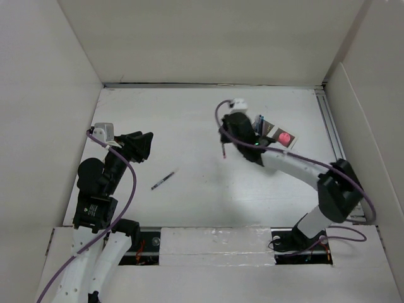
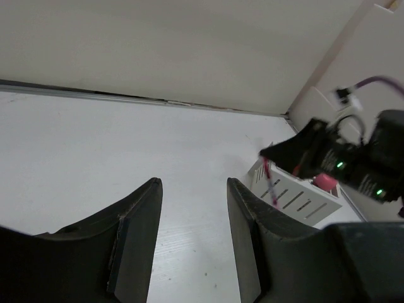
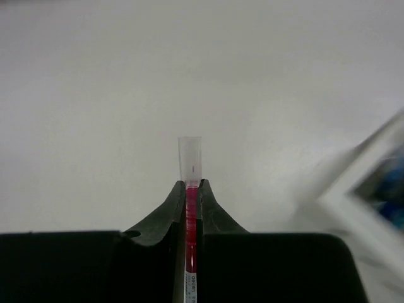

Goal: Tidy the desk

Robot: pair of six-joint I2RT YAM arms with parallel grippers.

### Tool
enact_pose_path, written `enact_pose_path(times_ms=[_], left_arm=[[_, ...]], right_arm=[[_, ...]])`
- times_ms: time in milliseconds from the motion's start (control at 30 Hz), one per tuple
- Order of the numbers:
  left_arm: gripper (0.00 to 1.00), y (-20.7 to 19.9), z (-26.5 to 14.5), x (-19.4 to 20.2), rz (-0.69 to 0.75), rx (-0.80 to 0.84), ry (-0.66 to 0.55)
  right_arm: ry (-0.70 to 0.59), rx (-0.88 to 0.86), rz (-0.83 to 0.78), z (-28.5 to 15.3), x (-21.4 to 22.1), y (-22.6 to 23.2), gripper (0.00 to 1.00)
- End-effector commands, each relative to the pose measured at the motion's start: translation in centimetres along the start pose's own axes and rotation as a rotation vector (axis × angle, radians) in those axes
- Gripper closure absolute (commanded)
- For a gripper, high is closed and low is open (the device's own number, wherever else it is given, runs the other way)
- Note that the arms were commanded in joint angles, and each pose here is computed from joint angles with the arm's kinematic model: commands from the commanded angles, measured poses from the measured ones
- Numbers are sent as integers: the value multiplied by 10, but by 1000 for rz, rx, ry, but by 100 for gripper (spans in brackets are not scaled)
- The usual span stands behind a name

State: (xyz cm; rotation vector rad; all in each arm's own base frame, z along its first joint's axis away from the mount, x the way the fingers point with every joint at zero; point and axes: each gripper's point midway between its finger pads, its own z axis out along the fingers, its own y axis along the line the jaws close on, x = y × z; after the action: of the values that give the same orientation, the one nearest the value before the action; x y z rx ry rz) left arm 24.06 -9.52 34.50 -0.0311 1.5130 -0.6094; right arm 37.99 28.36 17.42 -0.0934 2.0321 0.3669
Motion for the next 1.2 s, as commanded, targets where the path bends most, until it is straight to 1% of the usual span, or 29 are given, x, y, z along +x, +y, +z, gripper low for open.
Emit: enact_pose_path(times_ms=[0, 33, 67, 100, 133, 267, 433, 533, 600, 633, 667, 733, 767, 800, 867, 900, 933, 967, 1033, 1133, 1167], left_arm=[[59, -10, -2, -21, 16, 33, -66], [59, -10, -2, -21, 18, 37, -68], [59, -10, -3, -23, 17, 36, -73], [59, -10, -3, -23, 17, 32, -75], [59, -9, -3, -23, 17, 31, -74], [59, -10, -4, -23, 17, 35, -75], [59, -9, -3, -22, 18, 32, -72], [59, -8, -2, -24, 20, 24, -77], [59, -8, -2, -21, 19, 25, -68], [59, -9, -2, -21, 19, 28, -68], [59, -9, -2, -22, 18, 30, -71], [59, -9, -1, -23, 16, 26, -71], [59, -8, 0, -21, 17, 25, -63], [59, -9, 0, -21, 17, 30, -61], [59, -10, 0, -21, 16, 36, -62], [59, -10, 0, -21, 16, 34, -62], [59, -9, 0, -21, 16, 31, -63], [59, -9, 0, -20, 15, 32, -58], [59, -10, 0, -19, 15, 37, -58], [59, -10, -2, -23, 17, 32, -73], [59, -9, -1, -21, 16, 28, -67]], right_arm=[[-330, 172, 180, -31, -92, -75, 100], [-414, 197, 212, -38, -111, -88, 100], [-465, 283, 224, -45, -121, -111, 100], [-497, 347, 237, -48, -128, -135, 100], [-530, 383, 248, -49, -136, -149, 100], [-559, 506, 267, -37, -145, -198, 100], [-578, 577, 253, -24, -144, -218, 100], [-559, 659, 222, -21, -136, -230, 100], [-542, 678, 211, -19, -122, -231, 100], [-550, 662, 209, -18, -121, -223, 100], [-551, 685, 207, -22, -116, -223, 100], [-532, 677, 192, -22, -98, -208, 100], [-547, 713, 193, -28, -93, -208, 97], [-559, 699, 186, -34, -91, -192, 92], [-559, 684, 181, -43, -85, -186, 72], [-570, 679, 189, -46, -89, -185, 72], [-555, 673, 183, -48, -86, -182, 66], [-557, 644, 204, -49, -86, -176, 62], [-551, 601, 209, -58, -89, -164, 57], [-519, 476, 209, -64, -89, -136, 56], [-498, 390, 204, -63, -88, -113, 57]])
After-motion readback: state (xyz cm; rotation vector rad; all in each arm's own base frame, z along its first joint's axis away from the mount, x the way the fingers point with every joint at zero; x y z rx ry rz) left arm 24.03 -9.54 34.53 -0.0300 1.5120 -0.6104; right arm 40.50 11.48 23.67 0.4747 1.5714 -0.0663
